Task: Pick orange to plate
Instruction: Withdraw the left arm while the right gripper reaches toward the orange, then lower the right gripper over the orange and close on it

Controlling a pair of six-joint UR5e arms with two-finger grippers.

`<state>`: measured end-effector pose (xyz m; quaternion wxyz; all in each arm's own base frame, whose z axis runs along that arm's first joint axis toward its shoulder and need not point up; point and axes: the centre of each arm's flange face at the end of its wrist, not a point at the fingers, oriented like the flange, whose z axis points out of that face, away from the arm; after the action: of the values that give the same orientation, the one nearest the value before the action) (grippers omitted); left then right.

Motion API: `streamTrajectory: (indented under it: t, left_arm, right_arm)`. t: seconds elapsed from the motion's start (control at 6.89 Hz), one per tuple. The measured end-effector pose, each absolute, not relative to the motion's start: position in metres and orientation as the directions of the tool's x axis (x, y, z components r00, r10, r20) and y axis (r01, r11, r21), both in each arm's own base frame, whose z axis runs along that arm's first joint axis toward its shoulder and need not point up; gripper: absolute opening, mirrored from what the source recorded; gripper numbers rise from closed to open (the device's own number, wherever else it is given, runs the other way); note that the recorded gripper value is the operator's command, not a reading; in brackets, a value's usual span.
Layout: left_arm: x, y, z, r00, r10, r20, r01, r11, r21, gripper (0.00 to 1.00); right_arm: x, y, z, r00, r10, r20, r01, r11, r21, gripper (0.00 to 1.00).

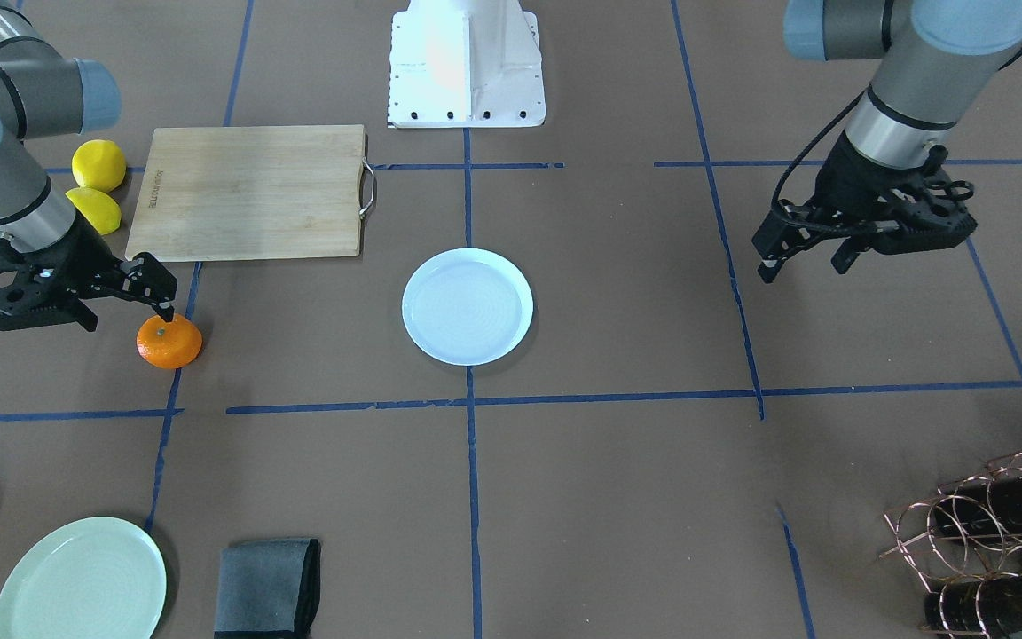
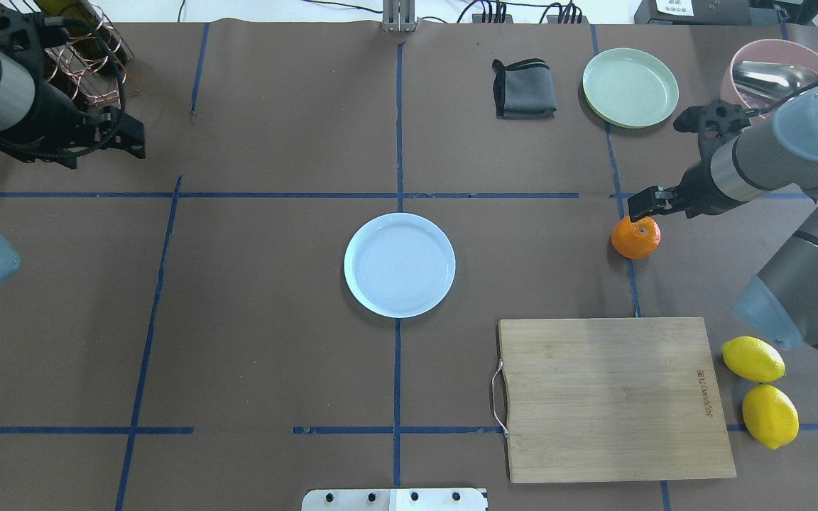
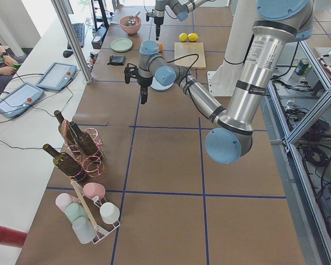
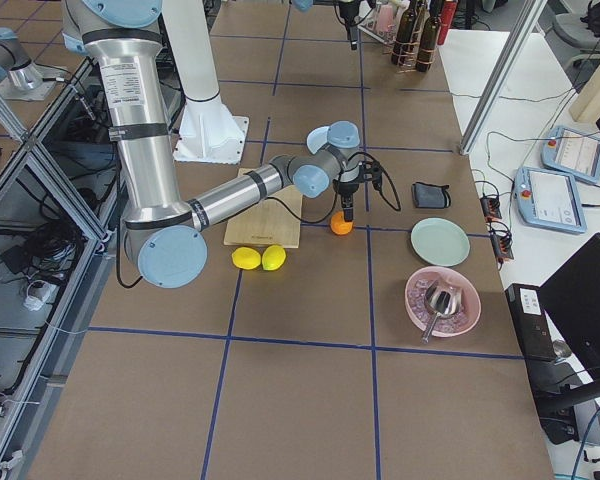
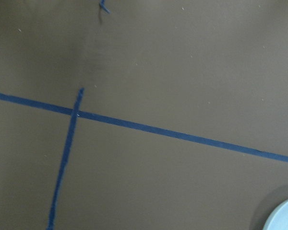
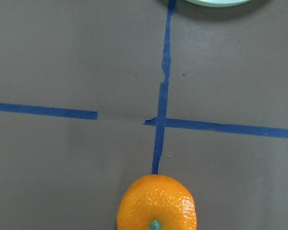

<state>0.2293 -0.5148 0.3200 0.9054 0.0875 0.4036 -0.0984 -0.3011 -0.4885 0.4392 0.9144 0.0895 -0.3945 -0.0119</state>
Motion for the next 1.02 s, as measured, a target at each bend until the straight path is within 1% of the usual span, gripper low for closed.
streamTrajectory:
  t: [0.29,1.02]
  left_arm:
    - [0.198,-0.52,0.341,0.686,-0.078,-0.724,0.236,0.964,0.12,1.0]
    - [0.191,-0.519,0.353,0.701,-0.065,-0.71,0.22,0.967,0.129,1.0]
  right_arm:
    - [-0.322,-0.485,0.449,0.7,-0.113,0.705,-0.023,0.983,0.181,1.0]
    - [-0.361,-0.493,0.472,0.738,-0.125,0.663,0.01,0.985,0.174,1.0]
